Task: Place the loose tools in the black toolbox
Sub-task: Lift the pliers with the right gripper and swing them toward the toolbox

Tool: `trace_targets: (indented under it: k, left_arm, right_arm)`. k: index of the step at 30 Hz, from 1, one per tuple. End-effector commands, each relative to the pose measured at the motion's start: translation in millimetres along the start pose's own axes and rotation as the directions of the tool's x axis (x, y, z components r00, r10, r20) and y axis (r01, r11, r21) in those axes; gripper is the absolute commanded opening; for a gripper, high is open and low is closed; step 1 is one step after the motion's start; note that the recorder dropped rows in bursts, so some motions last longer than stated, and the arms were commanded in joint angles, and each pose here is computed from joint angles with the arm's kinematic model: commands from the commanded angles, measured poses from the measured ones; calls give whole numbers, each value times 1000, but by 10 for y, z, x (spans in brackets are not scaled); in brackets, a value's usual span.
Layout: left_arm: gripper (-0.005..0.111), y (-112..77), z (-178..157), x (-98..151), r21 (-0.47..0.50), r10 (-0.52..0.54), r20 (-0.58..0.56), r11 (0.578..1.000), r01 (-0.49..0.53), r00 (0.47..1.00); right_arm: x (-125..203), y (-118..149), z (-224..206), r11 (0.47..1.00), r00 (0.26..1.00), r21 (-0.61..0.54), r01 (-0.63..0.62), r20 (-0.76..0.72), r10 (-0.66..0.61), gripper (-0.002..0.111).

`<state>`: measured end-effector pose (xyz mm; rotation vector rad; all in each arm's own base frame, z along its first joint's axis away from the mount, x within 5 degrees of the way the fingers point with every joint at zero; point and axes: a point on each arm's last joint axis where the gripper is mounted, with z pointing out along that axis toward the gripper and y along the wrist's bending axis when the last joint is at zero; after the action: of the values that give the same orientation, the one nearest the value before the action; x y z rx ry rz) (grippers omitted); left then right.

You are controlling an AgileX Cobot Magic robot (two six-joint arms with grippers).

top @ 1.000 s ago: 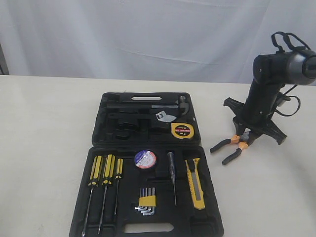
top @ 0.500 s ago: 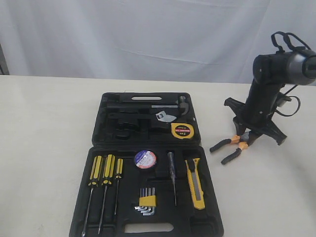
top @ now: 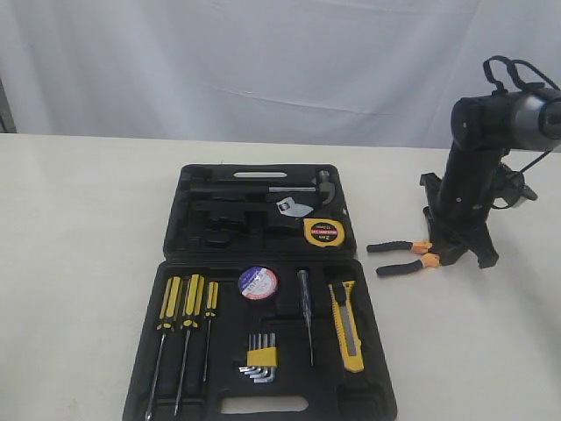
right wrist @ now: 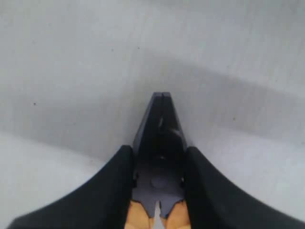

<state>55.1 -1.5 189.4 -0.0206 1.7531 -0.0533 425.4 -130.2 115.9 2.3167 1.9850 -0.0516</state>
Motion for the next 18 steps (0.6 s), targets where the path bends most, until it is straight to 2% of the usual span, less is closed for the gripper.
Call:
trace_targets:
  k: [1, 7, 9, 12, 18]
  left_arm:
    - [0, -1, 0, 6, 3, -3, 0, 1000, 3, 1000]
    - [0, -1, 0, 6, 3, -3, 0, 1000, 3, 1000]
    - [0, -1, 0, 6, 3, -3, 0, 1000, 3, 1000]
    - [0, -1, 0, 6, 3, -3, 0, 1000, 3, 1000]
    - [0, -1, 0, 6, 3, -3, 0, 1000, 3, 1000]
  right_arm:
    - [-38, -18, 5, 1000, 1000, 19, -2, 11, 1, 0]
    - [-75, -28, -39, 999, 999, 27, 18, 48, -19, 0]
    - [-109, -37, -161, 1000, 997, 17, 23, 78, -24, 0]
    - [-112, -74, -421, 999, 995, -5, -54, 85, 54, 0]
    - [56, -79, -838, 991, 992, -105, -83, 83, 91, 0]
